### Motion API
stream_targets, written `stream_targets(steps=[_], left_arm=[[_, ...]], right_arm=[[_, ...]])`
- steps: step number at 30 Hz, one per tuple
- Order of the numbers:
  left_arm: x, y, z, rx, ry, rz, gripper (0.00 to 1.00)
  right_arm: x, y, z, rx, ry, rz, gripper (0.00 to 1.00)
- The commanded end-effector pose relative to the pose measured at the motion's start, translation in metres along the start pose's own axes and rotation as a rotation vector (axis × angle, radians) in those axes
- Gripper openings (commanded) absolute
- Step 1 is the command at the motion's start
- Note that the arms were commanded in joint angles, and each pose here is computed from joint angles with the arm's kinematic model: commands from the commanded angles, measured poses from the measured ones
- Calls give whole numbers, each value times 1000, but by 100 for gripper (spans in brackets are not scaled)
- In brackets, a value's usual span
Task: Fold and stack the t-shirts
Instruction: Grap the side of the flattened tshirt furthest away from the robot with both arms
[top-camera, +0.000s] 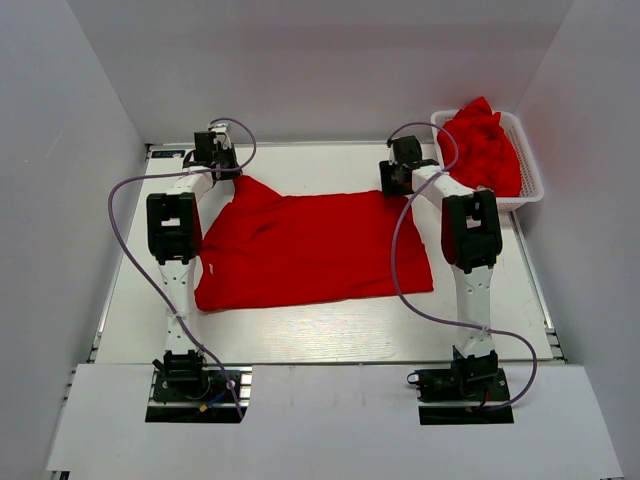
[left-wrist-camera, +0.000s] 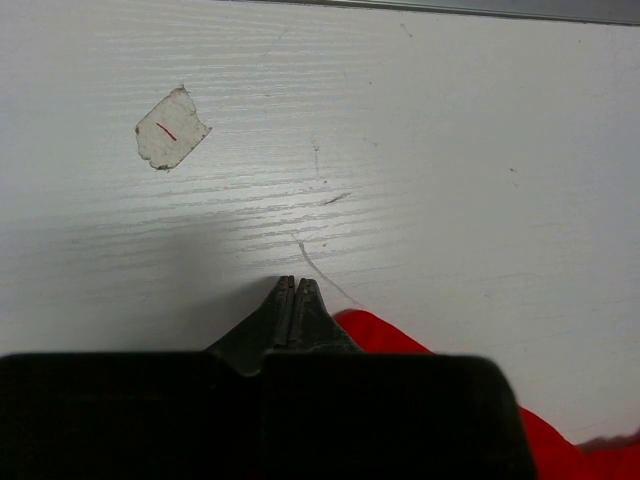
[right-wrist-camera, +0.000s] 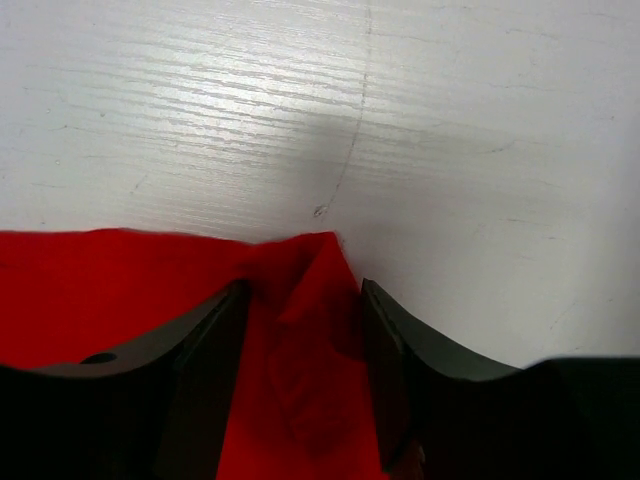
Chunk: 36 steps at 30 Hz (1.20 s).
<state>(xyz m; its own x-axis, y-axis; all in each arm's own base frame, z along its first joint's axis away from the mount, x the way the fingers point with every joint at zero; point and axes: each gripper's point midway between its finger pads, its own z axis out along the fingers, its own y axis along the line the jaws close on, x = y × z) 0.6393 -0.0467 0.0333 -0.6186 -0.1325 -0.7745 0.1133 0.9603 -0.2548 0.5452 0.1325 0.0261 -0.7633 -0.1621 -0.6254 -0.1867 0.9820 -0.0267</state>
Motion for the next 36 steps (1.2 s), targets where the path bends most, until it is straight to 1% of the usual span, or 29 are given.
stream_targets(steps=[1, 4, 5, 11, 19, 28, 30, 31, 32, 33, 34, 35, 36], left_arm=[[-65, -23, -37, 37, -122, 38, 0], [-65, -23, -37, 37, -122, 38, 0], [-65, -23, -37, 37, -122, 38, 0], [-65, -23, -37, 37, -122, 38, 0], [-66, -21, -36, 26, -124, 46, 0], [-66, -20, -36, 26, -124, 55, 0], [-66, -20, -36, 26, -124, 55, 0], [-66, -20, -36, 26, -124, 55, 0], [-66, -20, -36, 26, -124, 55, 0], [-66, -20, -36, 26, -124, 55, 0], [-66, -20, -36, 26, -124, 55, 0], [-66, -20, -36, 26, -124, 55, 0], [-61, -19, -33, 25, -115, 53, 0]], right_arm=[[-29, -6, -11, 8, -76, -20, 55], [-30, -10, -13, 26, -75, -20, 55], [-29, -12, -13, 34, -73, -52, 55], [-33, -23, -16, 50, -79, -46, 55], [-41, -17, -19, -34, -100, -22, 55], [-37, -30, -17, -26, -86, -22, 55], [-40, -35, -18, -24, -92, -13, 50], [-40, -34, -16, -34, -92, -15, 50], [-38, -34, -15, -37, -86, -13, 42], [-36, -31, -13, -54, -77, -13, 38], [-37, -34, -13, -59, -81, -13, 37], [-37, -32, -11, -61, -79, -16, 27], [-36, -25, -12, -99, -78, -16, 23]])
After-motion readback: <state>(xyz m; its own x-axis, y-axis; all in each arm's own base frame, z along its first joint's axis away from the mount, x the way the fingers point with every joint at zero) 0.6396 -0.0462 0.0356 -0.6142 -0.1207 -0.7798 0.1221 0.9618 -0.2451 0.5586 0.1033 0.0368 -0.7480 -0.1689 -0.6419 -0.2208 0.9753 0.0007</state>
